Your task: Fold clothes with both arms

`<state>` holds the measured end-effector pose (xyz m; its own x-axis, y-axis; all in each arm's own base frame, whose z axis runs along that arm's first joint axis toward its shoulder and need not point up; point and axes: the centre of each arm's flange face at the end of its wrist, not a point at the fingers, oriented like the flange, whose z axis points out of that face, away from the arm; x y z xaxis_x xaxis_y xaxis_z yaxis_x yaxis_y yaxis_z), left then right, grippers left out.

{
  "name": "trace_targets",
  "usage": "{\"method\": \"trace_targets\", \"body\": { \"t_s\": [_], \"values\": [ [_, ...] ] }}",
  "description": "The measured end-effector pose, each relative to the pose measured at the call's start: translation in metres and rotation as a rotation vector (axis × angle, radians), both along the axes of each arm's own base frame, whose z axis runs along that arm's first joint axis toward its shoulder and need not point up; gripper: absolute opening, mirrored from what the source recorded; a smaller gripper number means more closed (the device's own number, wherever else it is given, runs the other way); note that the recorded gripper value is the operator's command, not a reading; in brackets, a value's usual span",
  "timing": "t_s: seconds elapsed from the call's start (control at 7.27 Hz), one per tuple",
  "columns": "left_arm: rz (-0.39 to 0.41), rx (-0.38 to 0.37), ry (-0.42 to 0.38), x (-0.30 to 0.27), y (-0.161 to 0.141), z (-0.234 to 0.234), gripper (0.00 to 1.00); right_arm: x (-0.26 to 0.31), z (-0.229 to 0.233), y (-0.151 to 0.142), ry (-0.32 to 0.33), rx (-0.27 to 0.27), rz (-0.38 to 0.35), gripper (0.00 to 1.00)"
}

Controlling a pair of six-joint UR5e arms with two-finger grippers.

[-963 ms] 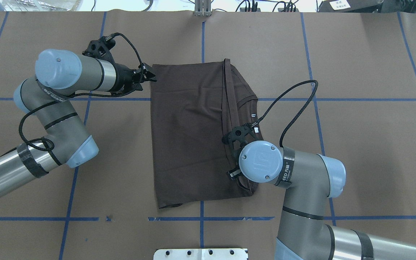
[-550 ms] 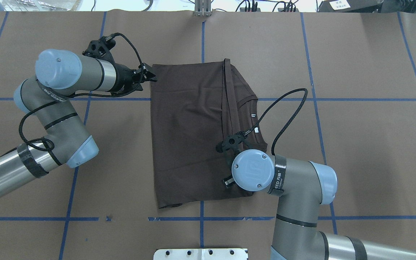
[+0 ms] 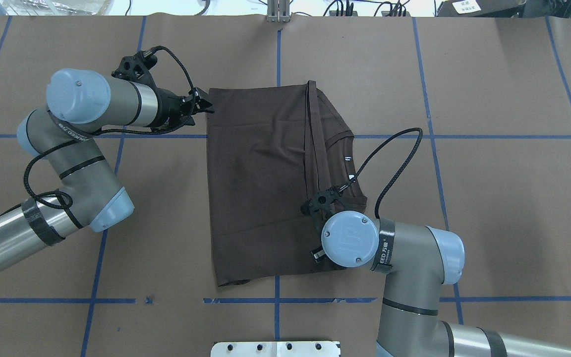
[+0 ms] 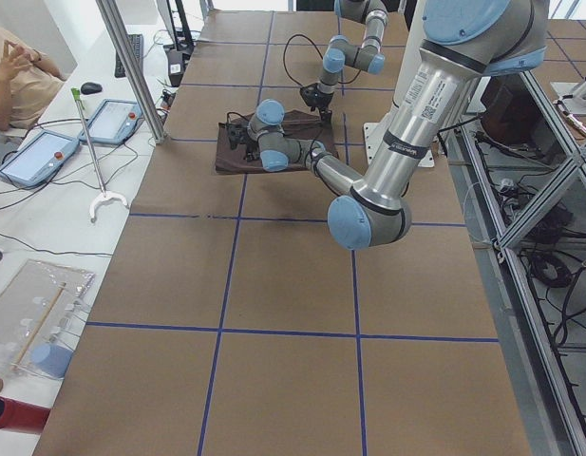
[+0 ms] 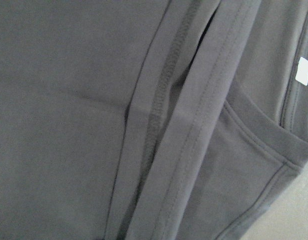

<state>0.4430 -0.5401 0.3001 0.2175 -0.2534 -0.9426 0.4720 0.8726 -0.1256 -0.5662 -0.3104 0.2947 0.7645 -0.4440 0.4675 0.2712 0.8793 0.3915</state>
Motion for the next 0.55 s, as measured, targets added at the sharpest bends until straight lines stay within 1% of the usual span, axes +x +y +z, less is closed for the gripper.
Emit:
{"method": "trace_targets", "body": {
  "t_s": [0.28,0.55],
  "values": [
    [0.000,0.001,-0.001,-0.001,0.001,0.001,0.64,0.015,0.016,-0.015,0.025,0.003,0.002,1.00],
    [-0.001,0.003,0.002,-0.004,0.002,0.000,0.64,0.054,0.054,-0.035,0.086,0.024,-0.014,1.00]
  ]
}}
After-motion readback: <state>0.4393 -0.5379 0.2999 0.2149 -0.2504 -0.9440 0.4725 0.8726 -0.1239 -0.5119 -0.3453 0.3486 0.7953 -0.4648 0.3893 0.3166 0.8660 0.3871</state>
